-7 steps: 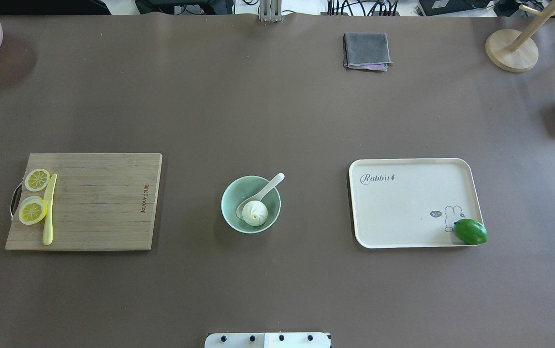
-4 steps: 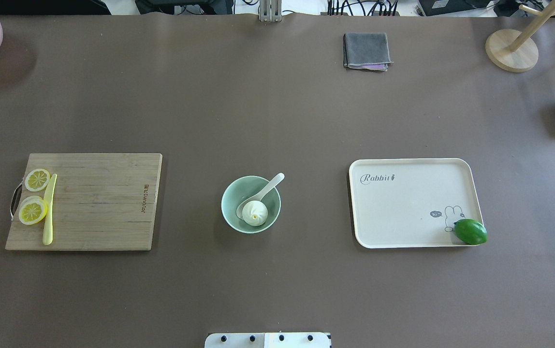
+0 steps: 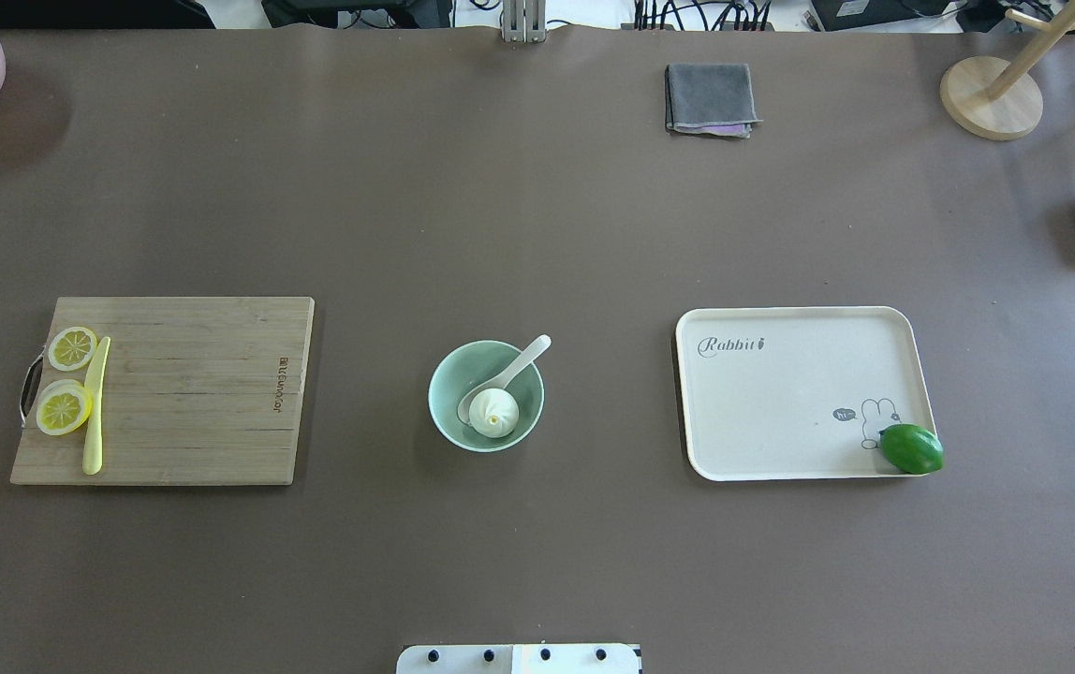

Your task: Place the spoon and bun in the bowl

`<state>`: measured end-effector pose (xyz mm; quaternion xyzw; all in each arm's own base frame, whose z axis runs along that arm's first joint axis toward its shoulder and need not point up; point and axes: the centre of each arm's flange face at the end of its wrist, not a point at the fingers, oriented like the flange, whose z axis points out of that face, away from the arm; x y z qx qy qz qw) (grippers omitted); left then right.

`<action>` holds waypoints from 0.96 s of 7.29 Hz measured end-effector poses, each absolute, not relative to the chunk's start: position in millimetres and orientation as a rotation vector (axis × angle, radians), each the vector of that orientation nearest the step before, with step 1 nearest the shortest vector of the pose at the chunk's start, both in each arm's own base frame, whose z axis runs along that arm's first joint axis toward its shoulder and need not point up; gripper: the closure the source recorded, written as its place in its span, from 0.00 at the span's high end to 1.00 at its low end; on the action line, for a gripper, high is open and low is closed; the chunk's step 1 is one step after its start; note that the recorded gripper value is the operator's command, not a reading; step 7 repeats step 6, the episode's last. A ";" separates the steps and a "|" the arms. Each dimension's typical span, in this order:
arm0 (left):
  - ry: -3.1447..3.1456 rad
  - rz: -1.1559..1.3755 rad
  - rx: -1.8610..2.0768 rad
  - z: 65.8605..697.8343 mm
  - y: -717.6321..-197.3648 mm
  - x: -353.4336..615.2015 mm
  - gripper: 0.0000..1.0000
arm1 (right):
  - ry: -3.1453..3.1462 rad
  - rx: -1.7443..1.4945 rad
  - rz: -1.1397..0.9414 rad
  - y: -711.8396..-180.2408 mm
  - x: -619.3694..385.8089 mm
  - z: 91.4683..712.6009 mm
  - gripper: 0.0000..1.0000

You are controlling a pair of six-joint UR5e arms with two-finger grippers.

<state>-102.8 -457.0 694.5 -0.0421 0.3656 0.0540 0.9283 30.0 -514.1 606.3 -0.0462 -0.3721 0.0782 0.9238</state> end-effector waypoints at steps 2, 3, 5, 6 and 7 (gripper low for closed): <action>0.749 0.107 -0.090 694.8 -457.1 -102.3 0.98 | -0.761 -0.089 0.142 -514.2 33.0 606.3 1.00; 0.749 0.107 -0.087 693.3 -458.3 -102.4 0.98 | -0.757 -0.086 0.129 -513.1 35.2 609.9 1.00; 0.748 0.109 -0.081 690.1 -461.9 -102.6 0.98 | -0.748 -0.085 0.120 -509.6 42.5 617.3 1.00; 0.748 0.109 -0.080 689.6 -462.5 -102.6 0.98 | -0.743 -0.082 0.115 -509.2 44.7 618.6 1.00; 0.748 0.109 -0.080 689.6 -462.5 -102.6 0.98 | -0.743 -0.082 0.115 -509.2 44.7 618.6 1.00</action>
